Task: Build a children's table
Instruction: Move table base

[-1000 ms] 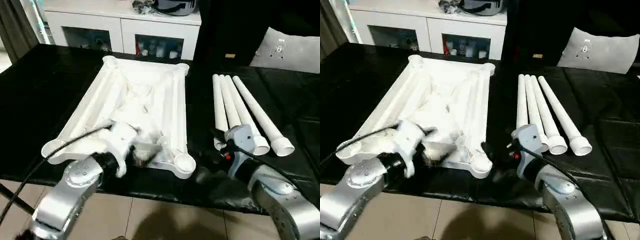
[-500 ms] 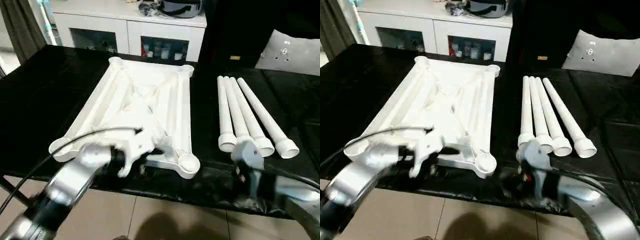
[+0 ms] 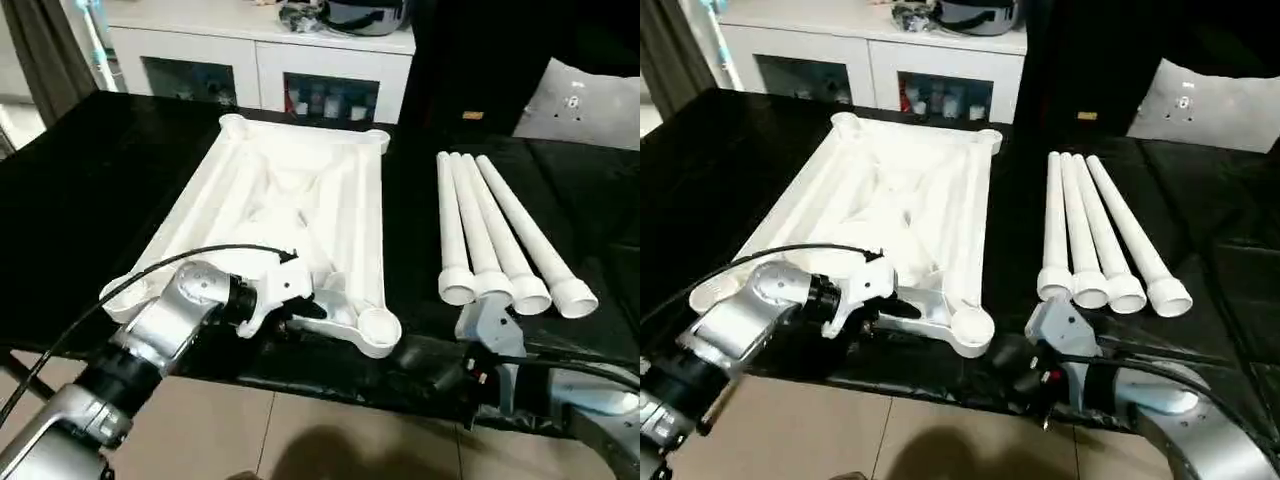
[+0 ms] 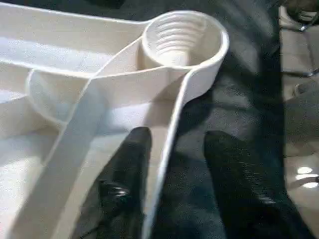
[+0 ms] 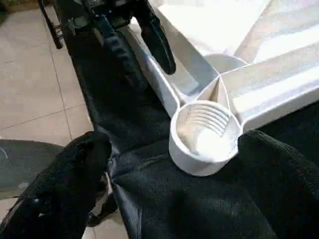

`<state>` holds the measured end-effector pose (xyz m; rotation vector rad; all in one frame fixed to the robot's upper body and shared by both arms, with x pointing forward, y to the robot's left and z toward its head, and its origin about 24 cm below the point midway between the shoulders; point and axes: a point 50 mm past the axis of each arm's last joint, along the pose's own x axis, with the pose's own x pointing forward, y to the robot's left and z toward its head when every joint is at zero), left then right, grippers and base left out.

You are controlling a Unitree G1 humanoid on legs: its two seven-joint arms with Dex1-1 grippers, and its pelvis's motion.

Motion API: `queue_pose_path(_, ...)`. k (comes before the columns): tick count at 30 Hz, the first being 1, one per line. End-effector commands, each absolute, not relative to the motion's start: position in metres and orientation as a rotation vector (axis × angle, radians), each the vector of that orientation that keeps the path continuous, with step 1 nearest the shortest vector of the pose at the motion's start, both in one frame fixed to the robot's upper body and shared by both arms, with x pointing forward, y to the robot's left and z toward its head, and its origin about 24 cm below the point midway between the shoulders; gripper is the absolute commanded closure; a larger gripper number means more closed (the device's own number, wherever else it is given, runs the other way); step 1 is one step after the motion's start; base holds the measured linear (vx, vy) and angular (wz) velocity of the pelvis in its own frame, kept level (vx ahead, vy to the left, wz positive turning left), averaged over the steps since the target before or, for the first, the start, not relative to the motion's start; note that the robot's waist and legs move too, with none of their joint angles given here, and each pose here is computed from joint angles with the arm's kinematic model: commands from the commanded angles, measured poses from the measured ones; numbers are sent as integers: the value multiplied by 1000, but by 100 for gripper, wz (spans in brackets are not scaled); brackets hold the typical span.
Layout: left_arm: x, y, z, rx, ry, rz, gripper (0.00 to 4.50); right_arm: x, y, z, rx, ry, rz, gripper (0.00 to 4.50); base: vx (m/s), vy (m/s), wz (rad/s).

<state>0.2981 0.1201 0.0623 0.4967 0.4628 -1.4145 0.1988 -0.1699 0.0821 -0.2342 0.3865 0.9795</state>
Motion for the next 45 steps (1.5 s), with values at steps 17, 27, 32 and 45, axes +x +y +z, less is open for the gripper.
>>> queue_pose_path(17,321,122,58,507,447,-1324,413,202,-166,78,-254,367,980,0,0,0,0)
queue_pose_path(27,327,122,64,510,386,-1339,446,207,-166,79,-263,345,940,0,0,0,0)
queue_pose_path(32,323,124,63,516,396,-1390,446,214,-170,82,-246,316,891,0,0,0,0)
queue_pose_path(45,316,133,98,283,148,-1249,352,267,-167,107,-118,175,480,0,0,0,0)
